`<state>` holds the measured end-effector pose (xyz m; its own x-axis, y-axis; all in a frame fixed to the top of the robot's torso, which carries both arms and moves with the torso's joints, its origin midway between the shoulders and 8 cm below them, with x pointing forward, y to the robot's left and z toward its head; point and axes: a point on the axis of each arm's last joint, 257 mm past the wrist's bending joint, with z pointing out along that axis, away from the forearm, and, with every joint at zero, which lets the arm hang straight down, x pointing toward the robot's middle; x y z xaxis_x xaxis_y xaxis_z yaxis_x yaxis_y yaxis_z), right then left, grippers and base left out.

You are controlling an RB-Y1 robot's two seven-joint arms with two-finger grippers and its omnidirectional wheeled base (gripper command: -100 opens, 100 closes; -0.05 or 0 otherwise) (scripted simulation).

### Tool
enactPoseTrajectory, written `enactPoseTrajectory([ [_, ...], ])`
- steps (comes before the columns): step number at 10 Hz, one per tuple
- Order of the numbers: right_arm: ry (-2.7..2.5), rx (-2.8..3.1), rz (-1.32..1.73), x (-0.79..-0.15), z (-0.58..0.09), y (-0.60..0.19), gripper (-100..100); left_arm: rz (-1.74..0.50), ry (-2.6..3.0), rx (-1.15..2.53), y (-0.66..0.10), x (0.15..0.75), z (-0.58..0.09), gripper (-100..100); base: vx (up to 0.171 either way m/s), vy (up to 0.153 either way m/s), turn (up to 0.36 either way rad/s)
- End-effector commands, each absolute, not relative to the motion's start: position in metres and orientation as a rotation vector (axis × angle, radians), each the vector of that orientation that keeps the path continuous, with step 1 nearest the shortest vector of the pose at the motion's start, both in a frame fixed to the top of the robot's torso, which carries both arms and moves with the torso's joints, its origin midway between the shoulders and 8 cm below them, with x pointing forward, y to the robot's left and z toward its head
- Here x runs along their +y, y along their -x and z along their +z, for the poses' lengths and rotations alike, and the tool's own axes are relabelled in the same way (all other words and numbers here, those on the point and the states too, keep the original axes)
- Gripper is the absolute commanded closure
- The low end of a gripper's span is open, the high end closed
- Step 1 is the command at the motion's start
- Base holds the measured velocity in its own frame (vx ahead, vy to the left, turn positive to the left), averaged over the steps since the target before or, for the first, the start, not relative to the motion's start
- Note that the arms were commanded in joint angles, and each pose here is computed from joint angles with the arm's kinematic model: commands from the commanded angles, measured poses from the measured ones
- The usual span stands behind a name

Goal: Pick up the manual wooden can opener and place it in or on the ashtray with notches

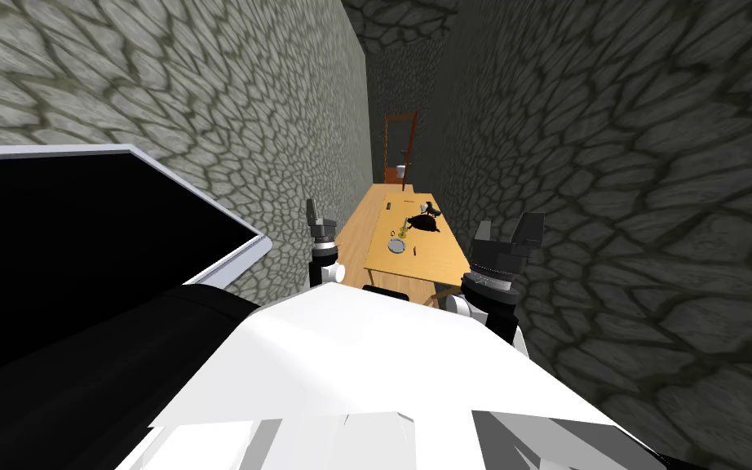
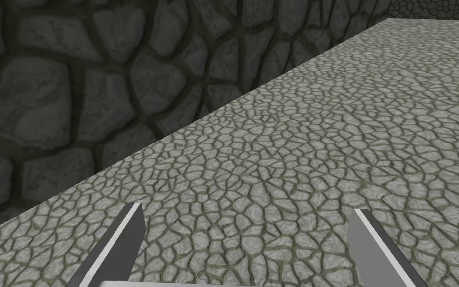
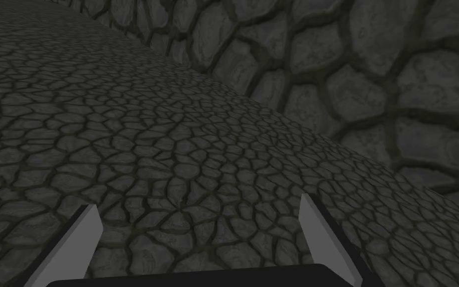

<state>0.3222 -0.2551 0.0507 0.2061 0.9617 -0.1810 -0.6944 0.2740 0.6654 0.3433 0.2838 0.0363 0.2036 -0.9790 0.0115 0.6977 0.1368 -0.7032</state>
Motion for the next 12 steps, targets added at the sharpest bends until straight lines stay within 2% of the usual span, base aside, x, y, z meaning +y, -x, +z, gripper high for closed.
enactPoseTrajectory([
  [1,-0.501,0.668,1.244,-0.255,0.045,-0.328,-100,-1.296,0.660,0.522,-0.343,0.284,0.036,0,-0.026,-0.018,0.160],
  [5,-0.548,0.704,1.310,-0.266,0.031,-0.346,-100,-1.296,0.660,0.522,-0.343,0.284,0.036,0,-0.060,-0.050,0.165],
  [8,-0.626,0.716,1.363,-0.285,0.014,-0.366,-100,-1.296,0.660,0.522,-0.343,0.284,0.036,0,-0.083,-0.056,0.271],
  [12,-0.712,0.706,1.421,-0.303,0.000,-0.381,-100,-1.296,0.660,0.522,-0.343,0.284,0.036,0,-0.064,-0.038,0.127],
])
